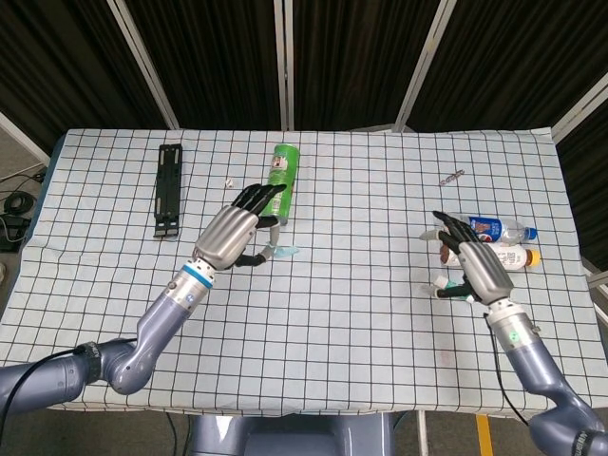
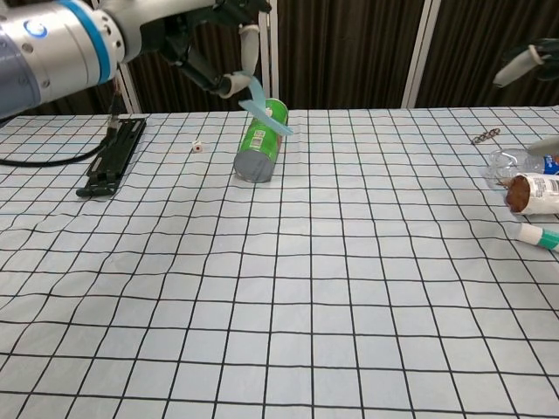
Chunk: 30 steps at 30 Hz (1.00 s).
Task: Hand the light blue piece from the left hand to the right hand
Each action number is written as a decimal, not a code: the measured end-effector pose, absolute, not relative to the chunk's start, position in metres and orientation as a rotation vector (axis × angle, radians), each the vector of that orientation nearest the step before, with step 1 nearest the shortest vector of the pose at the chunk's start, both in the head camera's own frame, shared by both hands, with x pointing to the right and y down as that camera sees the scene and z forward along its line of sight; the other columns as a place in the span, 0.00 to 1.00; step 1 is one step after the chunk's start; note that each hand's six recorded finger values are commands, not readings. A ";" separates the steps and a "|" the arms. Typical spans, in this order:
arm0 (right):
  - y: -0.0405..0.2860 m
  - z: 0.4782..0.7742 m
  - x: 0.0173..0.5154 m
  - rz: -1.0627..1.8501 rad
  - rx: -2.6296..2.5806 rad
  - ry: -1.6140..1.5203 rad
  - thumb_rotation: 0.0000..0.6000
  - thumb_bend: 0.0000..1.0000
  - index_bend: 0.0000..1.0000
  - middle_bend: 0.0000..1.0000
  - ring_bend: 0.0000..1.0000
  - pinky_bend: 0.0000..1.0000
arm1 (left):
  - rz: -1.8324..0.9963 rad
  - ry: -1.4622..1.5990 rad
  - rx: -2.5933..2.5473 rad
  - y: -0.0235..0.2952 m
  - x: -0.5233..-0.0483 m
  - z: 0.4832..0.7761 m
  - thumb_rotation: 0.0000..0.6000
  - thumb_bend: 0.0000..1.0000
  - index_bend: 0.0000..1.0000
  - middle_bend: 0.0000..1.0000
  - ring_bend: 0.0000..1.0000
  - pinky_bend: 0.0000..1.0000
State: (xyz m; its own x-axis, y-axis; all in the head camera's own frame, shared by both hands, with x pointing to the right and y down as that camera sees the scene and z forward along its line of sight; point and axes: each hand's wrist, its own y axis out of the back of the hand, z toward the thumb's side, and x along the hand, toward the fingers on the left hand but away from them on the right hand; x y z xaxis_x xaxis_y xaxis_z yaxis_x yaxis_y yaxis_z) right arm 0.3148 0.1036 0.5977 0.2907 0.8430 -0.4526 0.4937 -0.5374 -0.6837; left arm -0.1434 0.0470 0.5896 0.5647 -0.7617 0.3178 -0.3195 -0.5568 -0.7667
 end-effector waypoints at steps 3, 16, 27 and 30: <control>0.094 0.600 0.291 1.092 -2.207 -1.223 1.00 0.05 0.35 0.06 0.00 0.00 | -0.866 0.875 -2.143 0.039 -0.130 0.577 1.00 0.68 0.89 0.00 0.00 0.00; 0.083 0.616 0.222 1.015 -2.309 -1.346 1.00 0.14 0.44 0.08 0.00 0.00 | -0.838 0.943 -2.257 0.033 -0.072 0.563 1.00 0.70 0.89 0.00 0.00 0.00; 0.082 0.615 0.207 0.975 -2.275 -1.408 1.00 0.15 0.50 0.10 0.00 0.00 | -0.837 0.966 -2.291 0.038 -0.056 0.571 1.00 0.70 0.90 0.00 0.00 0.00; 0.080 0.614 0.207 0.969 -2.257 -1.420 1.00 0.17 0.52 0.10 0.00 0.00 | -0.838 0.986 -2.287 0.038 -0.056 0.572 1.00 0.70 0.90 0.00 0.00 0.00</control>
State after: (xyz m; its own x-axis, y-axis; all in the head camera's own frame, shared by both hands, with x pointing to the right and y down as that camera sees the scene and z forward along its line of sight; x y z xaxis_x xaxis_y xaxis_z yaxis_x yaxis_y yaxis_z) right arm 0.2073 0.0802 0.6138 0.2825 0.8804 -0.3810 0.6758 -0.4645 -0.5723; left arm -0.0556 0.0384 0.5721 0.5462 -0.7680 0.3345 -0.4543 -0.6071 -0.6519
